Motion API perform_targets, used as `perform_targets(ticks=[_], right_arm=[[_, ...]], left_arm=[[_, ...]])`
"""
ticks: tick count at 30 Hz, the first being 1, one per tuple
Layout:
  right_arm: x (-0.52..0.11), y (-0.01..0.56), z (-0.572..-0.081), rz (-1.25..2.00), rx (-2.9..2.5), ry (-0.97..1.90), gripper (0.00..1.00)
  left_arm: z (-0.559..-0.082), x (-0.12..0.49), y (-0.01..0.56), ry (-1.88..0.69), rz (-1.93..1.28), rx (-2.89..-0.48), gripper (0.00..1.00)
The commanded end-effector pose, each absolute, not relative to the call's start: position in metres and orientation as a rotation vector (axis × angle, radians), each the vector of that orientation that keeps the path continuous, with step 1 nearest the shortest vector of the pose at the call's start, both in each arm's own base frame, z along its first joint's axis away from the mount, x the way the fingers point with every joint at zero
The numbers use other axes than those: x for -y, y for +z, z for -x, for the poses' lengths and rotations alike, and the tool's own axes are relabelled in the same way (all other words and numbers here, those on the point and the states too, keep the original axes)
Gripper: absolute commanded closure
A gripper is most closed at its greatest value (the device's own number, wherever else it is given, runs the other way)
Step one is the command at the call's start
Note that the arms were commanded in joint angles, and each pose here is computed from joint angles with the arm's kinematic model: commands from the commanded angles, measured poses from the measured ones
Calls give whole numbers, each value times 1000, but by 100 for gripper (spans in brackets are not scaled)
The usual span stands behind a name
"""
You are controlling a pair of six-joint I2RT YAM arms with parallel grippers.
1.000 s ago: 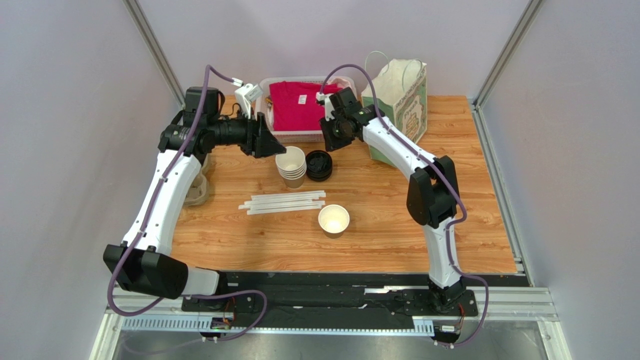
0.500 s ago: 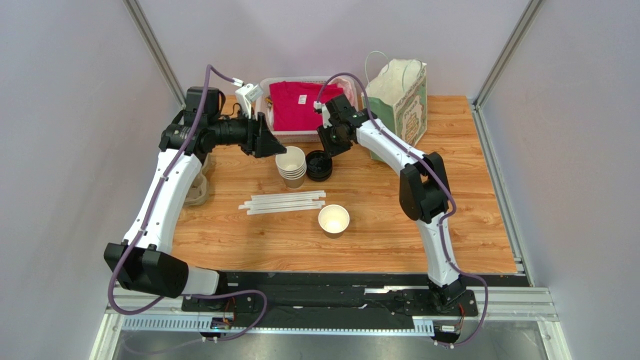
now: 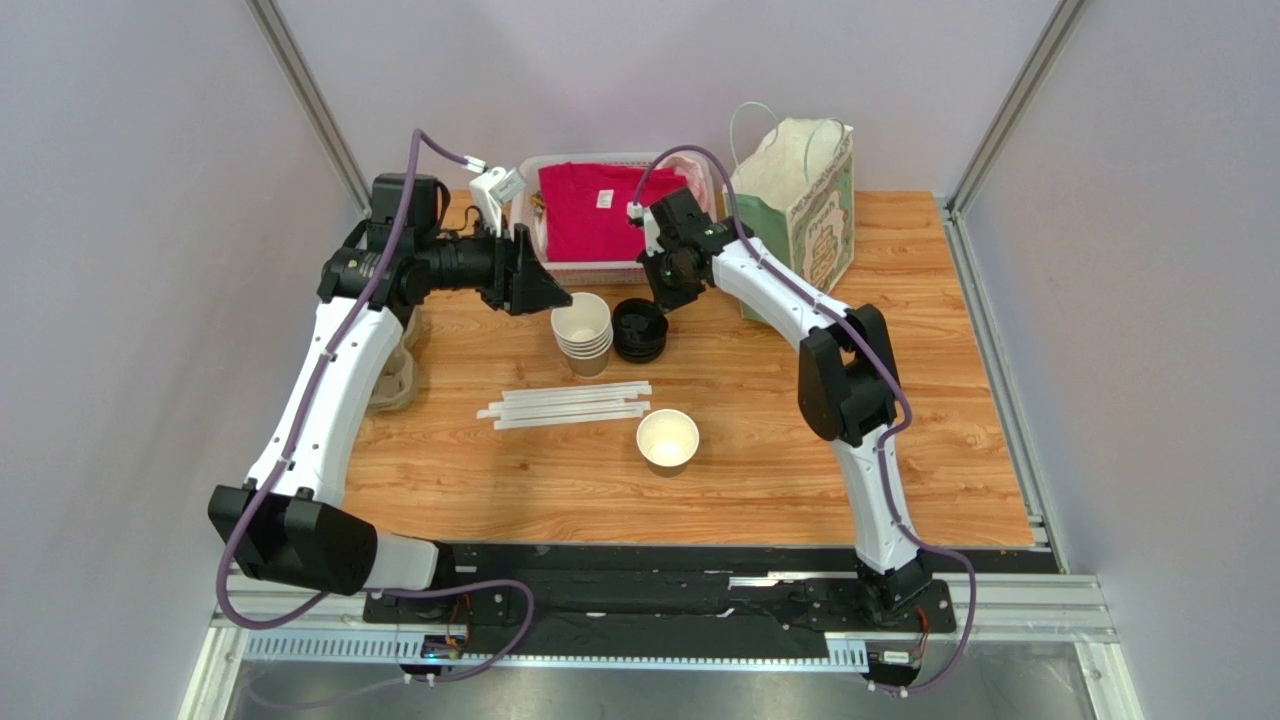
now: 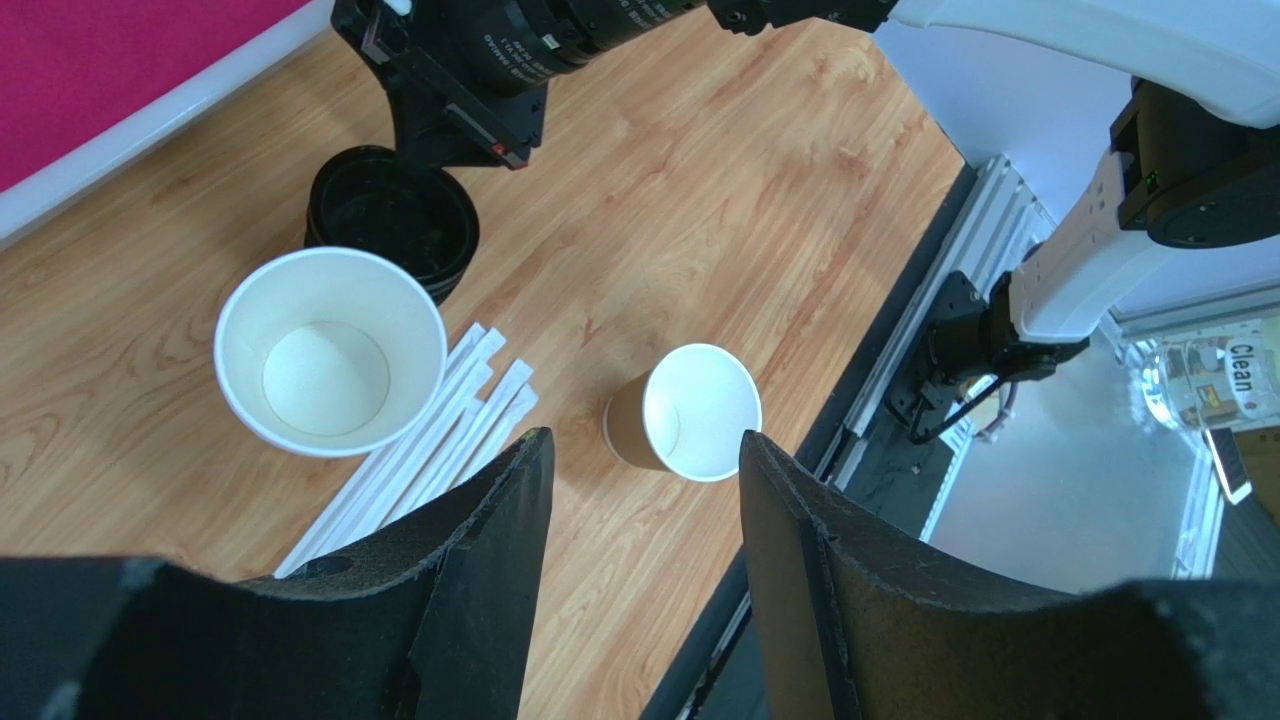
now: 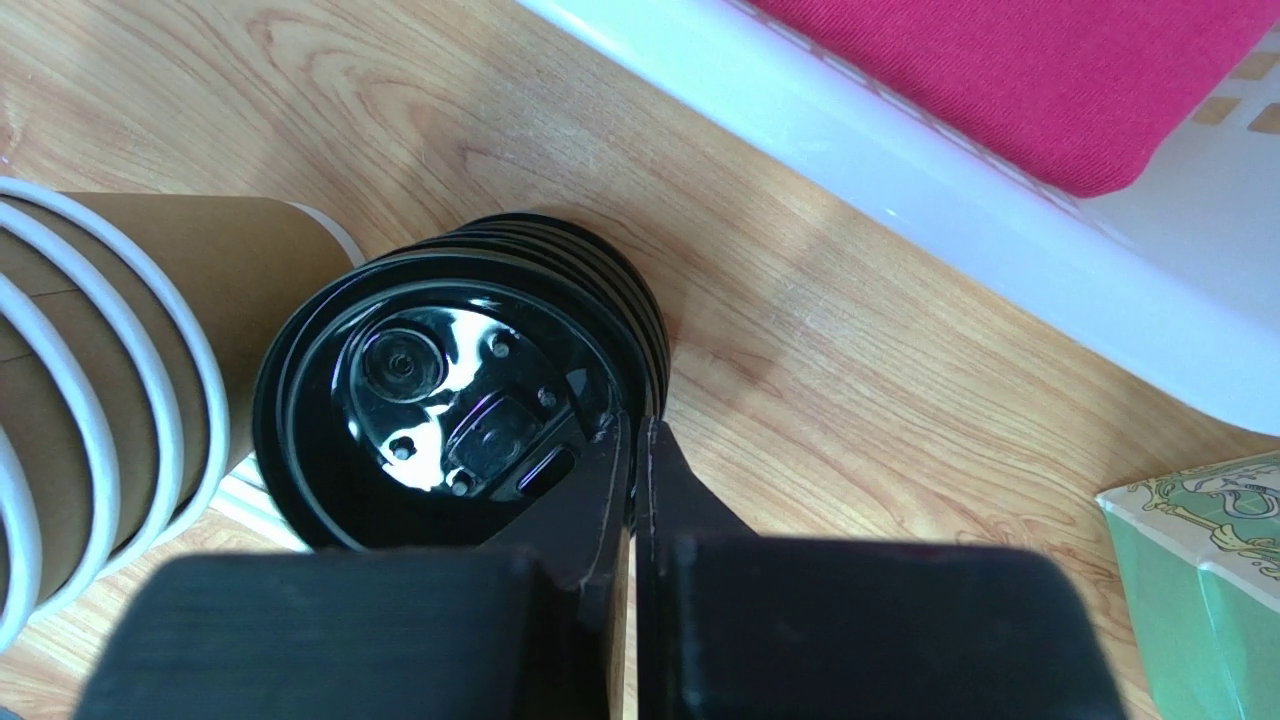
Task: Pack the takeout coffee
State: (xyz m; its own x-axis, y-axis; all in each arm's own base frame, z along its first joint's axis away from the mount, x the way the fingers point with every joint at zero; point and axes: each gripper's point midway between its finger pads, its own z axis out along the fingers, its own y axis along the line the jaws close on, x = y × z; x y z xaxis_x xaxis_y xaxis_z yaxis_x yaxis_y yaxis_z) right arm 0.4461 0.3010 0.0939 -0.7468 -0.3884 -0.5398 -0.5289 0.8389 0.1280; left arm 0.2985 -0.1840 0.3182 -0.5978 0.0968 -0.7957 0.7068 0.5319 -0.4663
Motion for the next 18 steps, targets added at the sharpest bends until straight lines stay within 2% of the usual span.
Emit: perform_targets(ticks=[1, 8, 14, 15, 16, 18], right_arm=[[-307, 127, -455, 673, -2424, 384, 100], [-304, 152, -457, 648, -2380, 414, 100], [-304, 152, -455, 643, -2394, 451, 100], [-306, 152, -454, 653, -2398, 470, 97], [-306, 151, -453, 654, -2405, 478, 87], [-308, 147, -449, 657, -2420, 490, 73]], left_arm=[[-303, 185, 333, -1061, -670, -1981, 43], [-304, 185, 333, -1061, -668, -1984, 43], [-305, 185, 331, -1063, -667, -1990, 43], [-305, 185, 331, -1062, -668, -1989, 43], [-306, 185, 331, -1061, -667, -1990, 43], [-306, 185, 330, -1068, -664, -1994, 43]])
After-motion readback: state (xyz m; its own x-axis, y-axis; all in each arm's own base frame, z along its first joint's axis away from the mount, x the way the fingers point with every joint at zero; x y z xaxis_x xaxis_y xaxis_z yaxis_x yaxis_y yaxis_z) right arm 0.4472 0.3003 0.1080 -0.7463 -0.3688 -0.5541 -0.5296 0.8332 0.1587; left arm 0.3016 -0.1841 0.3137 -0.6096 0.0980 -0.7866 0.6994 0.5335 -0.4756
